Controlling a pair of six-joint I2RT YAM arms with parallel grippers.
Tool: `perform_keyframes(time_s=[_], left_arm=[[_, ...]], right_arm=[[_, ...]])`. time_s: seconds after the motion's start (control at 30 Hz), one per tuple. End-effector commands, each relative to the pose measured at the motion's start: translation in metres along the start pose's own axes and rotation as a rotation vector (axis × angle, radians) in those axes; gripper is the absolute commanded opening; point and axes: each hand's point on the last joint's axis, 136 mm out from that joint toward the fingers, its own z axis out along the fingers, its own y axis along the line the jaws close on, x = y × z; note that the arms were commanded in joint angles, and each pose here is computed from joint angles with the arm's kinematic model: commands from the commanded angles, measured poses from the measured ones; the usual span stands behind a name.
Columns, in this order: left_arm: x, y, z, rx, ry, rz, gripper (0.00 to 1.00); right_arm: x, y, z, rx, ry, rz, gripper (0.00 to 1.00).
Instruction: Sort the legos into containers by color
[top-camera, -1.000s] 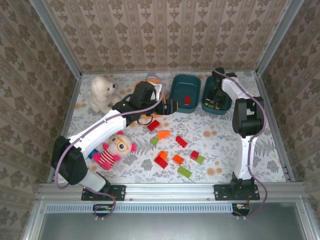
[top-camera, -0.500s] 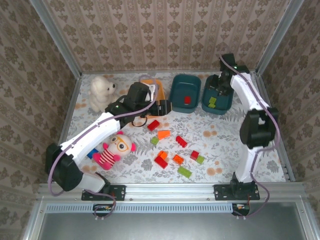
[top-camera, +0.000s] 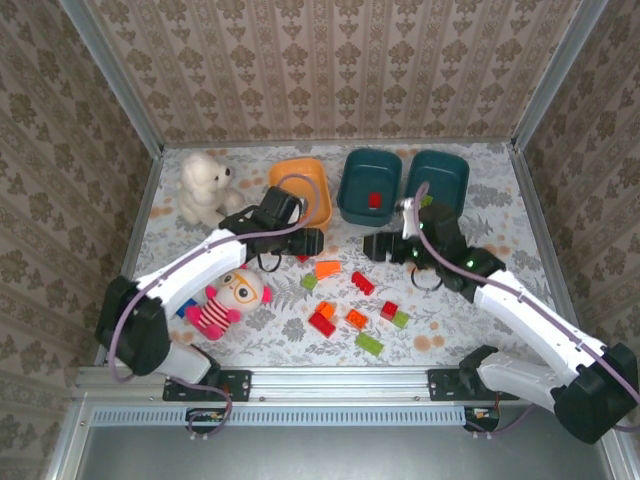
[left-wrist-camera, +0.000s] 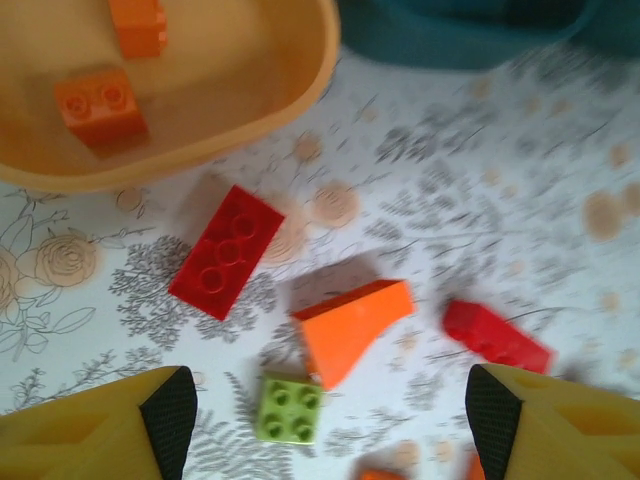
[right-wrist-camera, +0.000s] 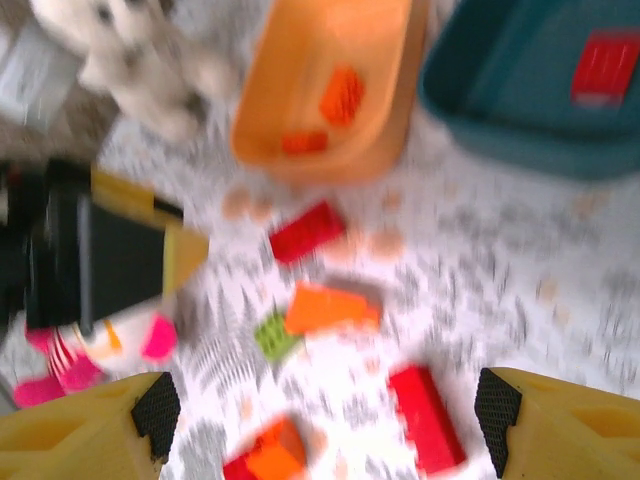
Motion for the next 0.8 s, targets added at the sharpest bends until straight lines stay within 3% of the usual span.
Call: perform_keyframes(time_s=[0.0, 0.2, 0.43, 0.77], left_arm=[[0.006, 0.018, 0.022, -0.036, 0.096, 0.128, 0.75], [-0.001, 0.032, 0.054, -0.071, 0.165, 0.209, 0.74], [-0.007, 0.033, 0.079, -0.081, 0.214, 0.25, 0.74], [0.01, 0.035, 0.093, -0.112, 0.269, 0.286, 0.67]], right_arm=[[0.013, 0.018, -0.01, -0.092, -0.04, 0.018, 0.82], [0.042, 0.007, -0.012, -0.078, -0.004, 0.08, 0.83], [0.039, 0.004, -0.016, -0.052, -0.007, 0.102, 0.83], [0.033, 0.007, -0.016, -0.049, -0.014, 0.1, 0.84]])
